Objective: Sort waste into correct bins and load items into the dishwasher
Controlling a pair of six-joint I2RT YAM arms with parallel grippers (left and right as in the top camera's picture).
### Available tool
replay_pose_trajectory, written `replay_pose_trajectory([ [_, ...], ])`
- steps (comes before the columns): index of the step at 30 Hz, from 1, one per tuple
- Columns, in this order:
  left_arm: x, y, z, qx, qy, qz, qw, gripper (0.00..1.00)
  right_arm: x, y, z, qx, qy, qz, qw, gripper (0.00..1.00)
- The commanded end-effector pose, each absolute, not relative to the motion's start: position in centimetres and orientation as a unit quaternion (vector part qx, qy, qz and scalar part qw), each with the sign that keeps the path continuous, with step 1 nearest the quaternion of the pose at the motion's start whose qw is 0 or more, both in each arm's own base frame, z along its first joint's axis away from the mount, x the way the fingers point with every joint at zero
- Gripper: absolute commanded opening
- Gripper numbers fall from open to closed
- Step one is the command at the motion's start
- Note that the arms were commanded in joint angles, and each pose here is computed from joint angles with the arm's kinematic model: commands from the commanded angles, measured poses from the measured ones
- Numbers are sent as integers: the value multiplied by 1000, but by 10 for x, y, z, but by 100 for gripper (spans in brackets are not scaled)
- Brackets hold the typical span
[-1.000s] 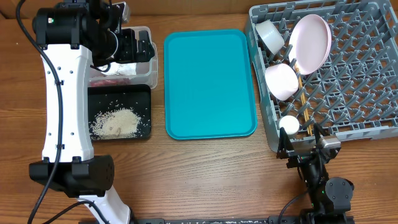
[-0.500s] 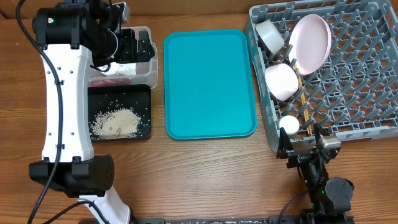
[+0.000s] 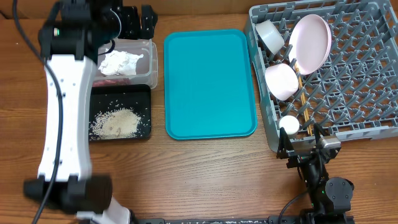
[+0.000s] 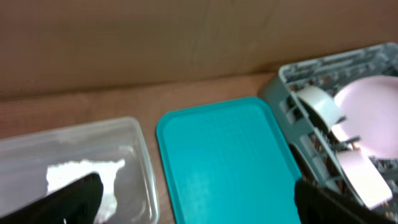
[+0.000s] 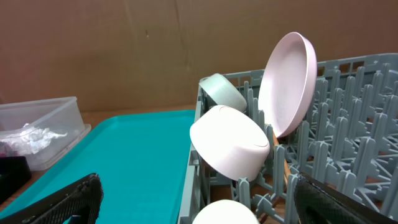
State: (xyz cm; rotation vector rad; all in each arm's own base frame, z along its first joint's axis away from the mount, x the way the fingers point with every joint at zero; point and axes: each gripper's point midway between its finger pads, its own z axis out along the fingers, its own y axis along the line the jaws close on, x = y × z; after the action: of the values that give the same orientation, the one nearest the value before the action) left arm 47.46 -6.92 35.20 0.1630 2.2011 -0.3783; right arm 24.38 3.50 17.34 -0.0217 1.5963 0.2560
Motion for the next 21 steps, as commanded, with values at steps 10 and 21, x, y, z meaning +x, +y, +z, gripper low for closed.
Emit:
replay_pose_trajectory([
  [10, 366, -55, 311, 120, 818, -86, 556, 100, 244, 35, 172, -5, 713, 115, 692, 100],
  [21, 297, -43, 239, 90, 762, -69, 638, 100, 244, 35, 172, -5, 713, 115, 692, 100],
])
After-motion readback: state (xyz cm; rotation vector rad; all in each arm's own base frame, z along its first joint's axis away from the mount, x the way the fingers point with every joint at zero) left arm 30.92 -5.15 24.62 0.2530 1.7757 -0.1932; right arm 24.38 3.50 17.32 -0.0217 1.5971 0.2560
